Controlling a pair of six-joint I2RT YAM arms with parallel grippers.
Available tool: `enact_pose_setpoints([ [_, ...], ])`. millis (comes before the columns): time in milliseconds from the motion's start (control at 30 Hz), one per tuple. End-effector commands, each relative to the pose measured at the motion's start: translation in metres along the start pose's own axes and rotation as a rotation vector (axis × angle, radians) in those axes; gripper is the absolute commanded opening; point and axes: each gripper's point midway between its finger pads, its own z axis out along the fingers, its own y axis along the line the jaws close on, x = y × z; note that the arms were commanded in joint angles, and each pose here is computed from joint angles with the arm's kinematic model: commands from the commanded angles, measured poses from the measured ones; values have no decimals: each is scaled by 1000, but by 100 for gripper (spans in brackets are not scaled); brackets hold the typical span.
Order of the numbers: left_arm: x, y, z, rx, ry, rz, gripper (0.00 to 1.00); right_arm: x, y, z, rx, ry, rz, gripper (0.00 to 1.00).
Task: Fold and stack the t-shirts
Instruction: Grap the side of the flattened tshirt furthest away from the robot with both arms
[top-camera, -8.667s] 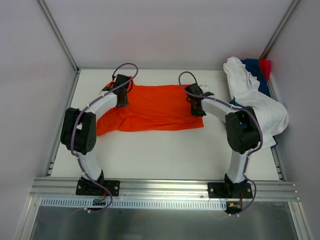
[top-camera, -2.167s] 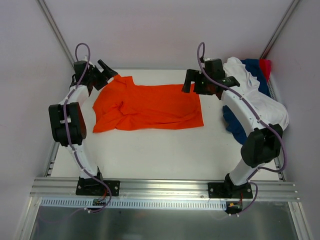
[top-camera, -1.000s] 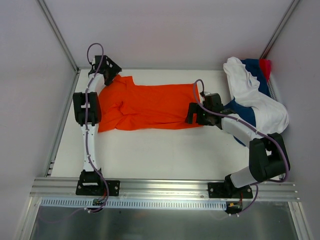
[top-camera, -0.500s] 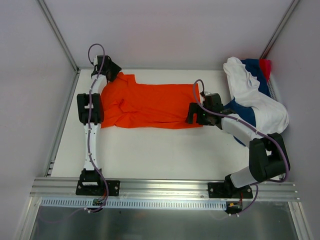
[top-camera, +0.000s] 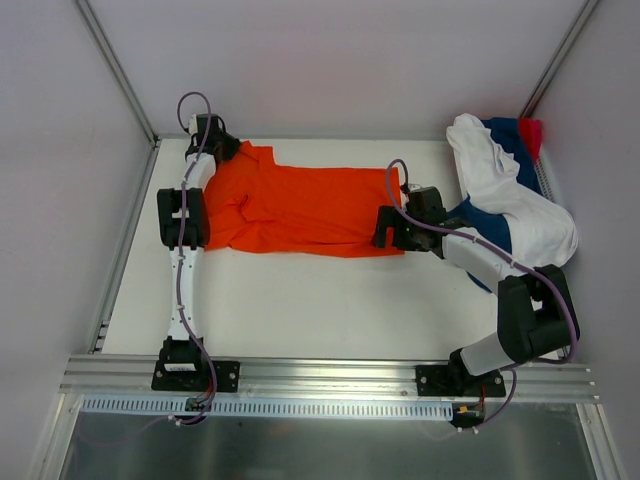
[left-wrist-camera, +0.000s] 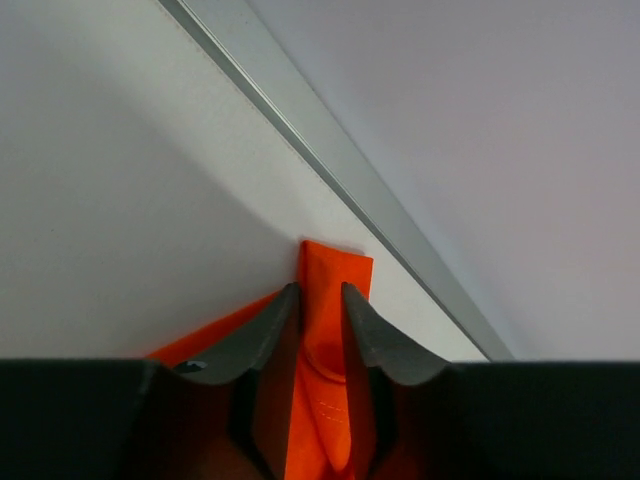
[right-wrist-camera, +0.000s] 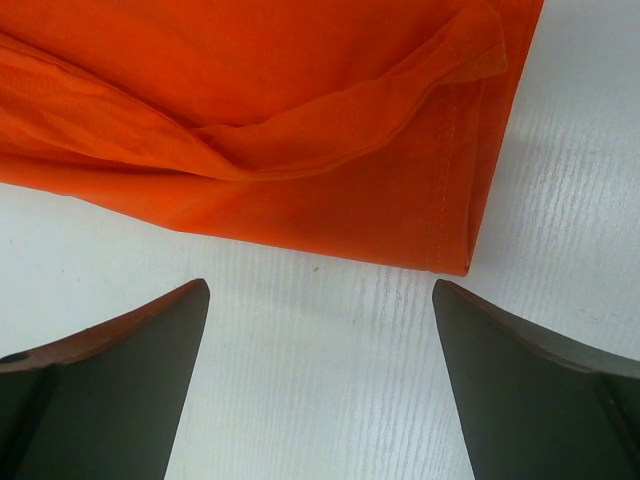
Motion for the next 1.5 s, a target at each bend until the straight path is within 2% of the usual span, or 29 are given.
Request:
enact_pose_setpoints([
  [0, 13, 2, 8, 18, 38, -19, 22, -13, 2, -1, 3, -28, -23, 100],
  [33, 14, 1, 8, 24, 39, -31, 19, -13, 2, -2, 2, -29, -23, 99],
  [67, 15, 2, 10, 28, 46, -38, 8, -13, 2, -1, 3, -28, -21, 100],
  [100, 18, 2, 12, 38, 52, -44, 2, -13, 1, -1, 7, -27, -22, 99],
  [133, 19, -2, 12, 54, 60, -47, 0, -13, 0, -1, 10, -27, -21, 99],
  [400, 16, -11, 5, 87, 67, -2, 0, -11, -5, 4, 39, -21, -22, 99],
  [567, 11, -23, -5, 166, 44, 83, 0, -29, -18, 4, 124, -93, -7, 100],
  [667, 18, -17, -1, 221, 89, 49, 0, -61, -13, 8, 134, -142, 9, 99],
  [700, 18, -20, -1, 257, 104, 43, 0, -93, -3, 4, 111, -200, 5, 99],
  [733, 20, -19, -1, 257, 107, 54, 0, -106, -1, 6, 111, -211, -1, 99],
  [800, 22, -23, -5, 308, 111, 74, 0, -127, -11, 28, 140, -203, -16, 99],
  [833, 21, -23, -8, 327, 110, 71, 0, -165, 2, 25, 88, -262, -17, 100],
  [867, 24, -20, -9, 325, 114, 64, 0, -179, 0, 33, 82, -268, -9, 100],
  [900, 19, -27, -15, 341, 104, 61, 0, -176, -16, 67, 78, -207, 34, 99],
  [933, 24, -19, -15, 343, 104, 58, 0, -211, -10, 65, 41, -252, 54, 100],
  [967, 22, -17, -15, 344, 103, 53, 0, -218, -10, 76, 3, -235, 78, 100],
  [1000, 23, -16, -16, 348, 108, 51, 0, -211, -32, 109, 23, -178, 143, 100],
  [1033, 23, -20, -18, 379, 111, 59, 0, -213, -39, 116, 29, -156, 169, 99],
  [1067, 22, -23, -20, 392, 108, 62, 0, -236, -36, 115, 6, -199, 174, 99],
  [1100, 27, -18, -21, 390, 115, 61, 0, -232, -53, 131, 24, -180, 204, 99],
  [1300, 23, -24, -27, 459, 92, 71, 0, -243, -95, 144, 75, -210, 281, 99],
  [1467, 24, -25, -25, 462, 105, 73, 0, -238, -99, 146, 72, -219, 314, 99],
])
